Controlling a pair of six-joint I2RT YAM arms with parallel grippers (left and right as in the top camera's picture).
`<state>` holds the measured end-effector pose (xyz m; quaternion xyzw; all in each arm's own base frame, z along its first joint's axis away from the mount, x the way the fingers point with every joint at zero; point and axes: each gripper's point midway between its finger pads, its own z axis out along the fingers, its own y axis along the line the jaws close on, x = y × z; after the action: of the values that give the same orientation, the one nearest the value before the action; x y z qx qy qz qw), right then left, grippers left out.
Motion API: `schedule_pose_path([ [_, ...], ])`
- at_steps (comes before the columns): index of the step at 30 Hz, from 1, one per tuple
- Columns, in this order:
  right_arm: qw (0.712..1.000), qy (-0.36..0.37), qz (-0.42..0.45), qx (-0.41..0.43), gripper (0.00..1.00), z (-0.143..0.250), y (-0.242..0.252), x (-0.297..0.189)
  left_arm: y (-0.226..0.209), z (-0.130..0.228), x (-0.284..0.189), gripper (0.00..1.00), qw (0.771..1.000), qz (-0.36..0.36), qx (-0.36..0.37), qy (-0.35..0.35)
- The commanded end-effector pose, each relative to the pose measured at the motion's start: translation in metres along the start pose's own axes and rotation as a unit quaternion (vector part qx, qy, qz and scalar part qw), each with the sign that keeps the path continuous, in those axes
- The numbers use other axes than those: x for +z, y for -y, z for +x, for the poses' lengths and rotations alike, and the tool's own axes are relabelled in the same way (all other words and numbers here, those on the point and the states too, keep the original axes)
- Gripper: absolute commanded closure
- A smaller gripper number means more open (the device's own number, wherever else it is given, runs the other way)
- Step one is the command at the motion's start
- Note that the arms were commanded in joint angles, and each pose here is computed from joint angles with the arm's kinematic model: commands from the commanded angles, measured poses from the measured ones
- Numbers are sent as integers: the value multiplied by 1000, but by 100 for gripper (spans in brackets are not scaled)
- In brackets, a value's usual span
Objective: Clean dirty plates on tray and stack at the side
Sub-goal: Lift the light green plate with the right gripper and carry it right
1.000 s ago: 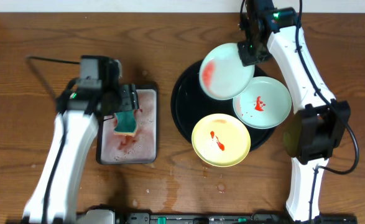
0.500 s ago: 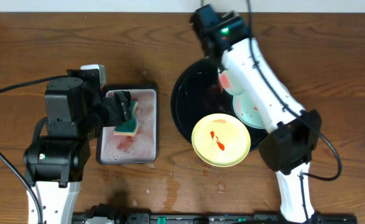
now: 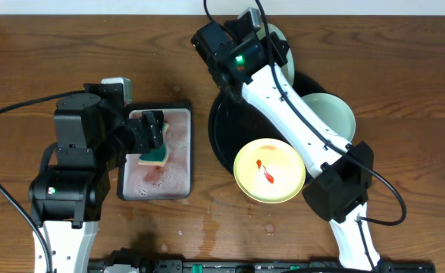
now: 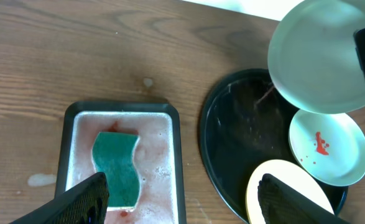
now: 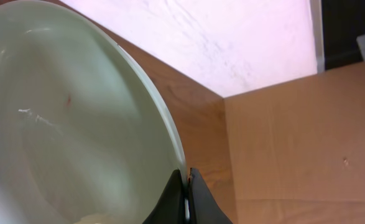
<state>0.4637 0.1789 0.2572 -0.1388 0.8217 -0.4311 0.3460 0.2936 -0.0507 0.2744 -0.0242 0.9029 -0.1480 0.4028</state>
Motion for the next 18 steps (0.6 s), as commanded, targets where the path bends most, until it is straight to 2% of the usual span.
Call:
schedule_pose_path([
  [1, 999, 19, 27, -11, 99, -10, 11, -11, 6, -8, -5, 23, 1000, 11, -1, 12],
  [9, 999, 20, 22, -31, 99, -8, 3, -12, 6, -8, -5, 23, 1000, 11, -1, 12],
  [13, 997, 16, 23, -72, 99, -1, -16, -6, 6, -8, -5, 23, 1000, 11, -1, 13],
  [18, 987, 12, 83, -135, 99, 12, -28, 7, 6, -8, -5, 23, 1000, 11, -1, 12],
])
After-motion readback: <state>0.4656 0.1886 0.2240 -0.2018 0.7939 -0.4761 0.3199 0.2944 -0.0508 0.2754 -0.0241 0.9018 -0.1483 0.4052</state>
